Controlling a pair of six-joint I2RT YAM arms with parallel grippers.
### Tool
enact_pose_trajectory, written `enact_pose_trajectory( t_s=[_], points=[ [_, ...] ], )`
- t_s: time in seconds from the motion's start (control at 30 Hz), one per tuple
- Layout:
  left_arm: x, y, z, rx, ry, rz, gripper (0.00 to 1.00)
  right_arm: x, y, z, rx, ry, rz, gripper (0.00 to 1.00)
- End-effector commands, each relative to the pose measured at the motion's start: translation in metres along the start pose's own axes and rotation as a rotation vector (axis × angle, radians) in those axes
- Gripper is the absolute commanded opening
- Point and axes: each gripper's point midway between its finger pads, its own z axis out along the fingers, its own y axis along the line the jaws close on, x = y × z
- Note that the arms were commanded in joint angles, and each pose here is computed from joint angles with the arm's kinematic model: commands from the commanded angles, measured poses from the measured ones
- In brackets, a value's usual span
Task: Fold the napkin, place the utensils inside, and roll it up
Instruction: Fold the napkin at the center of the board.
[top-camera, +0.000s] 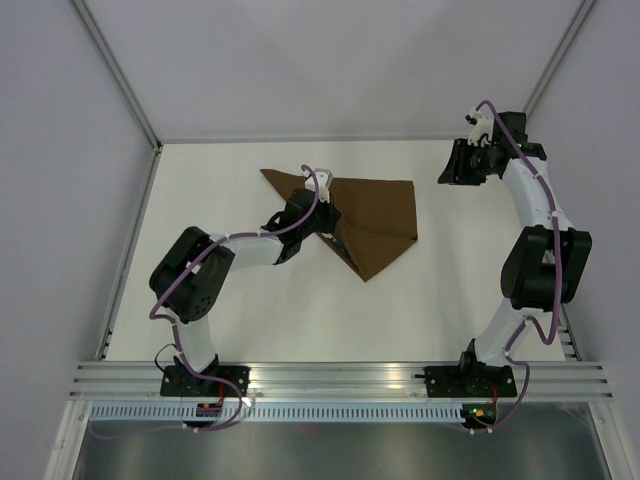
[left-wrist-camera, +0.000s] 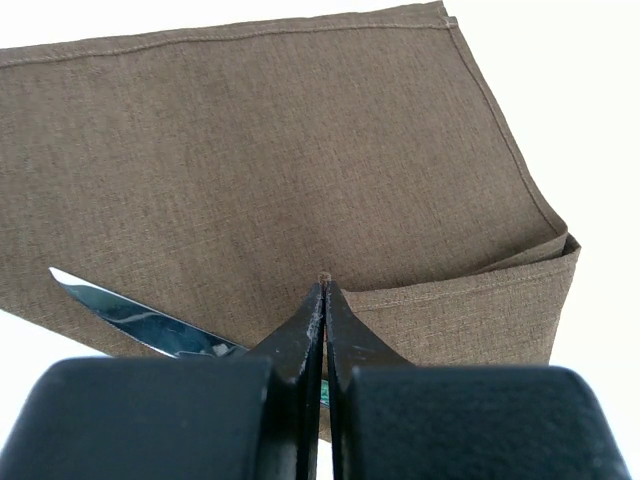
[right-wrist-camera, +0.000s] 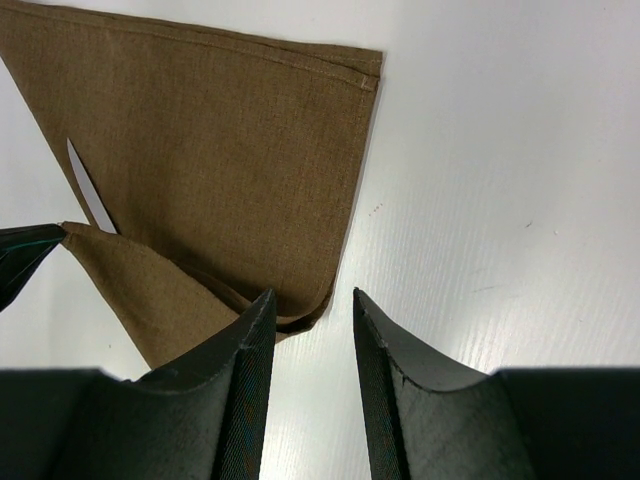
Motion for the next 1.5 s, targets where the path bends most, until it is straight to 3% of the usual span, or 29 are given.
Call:
enact_pose_trajectory(
  t_s=[0.0,1.47],
  points=[
    [-0.012,-0.008,0.006,0.055,-0.025,-0.056,0.02,-0.002,-0.004,0.004,0.009,0.006,0.001,0.43],
    [-0.010,-0.014,0.018,0.123,-0.027,-0.096,0.02,0.007,-0.009,0.010,0.034,0.023,0.002,0.43]
  ],
)
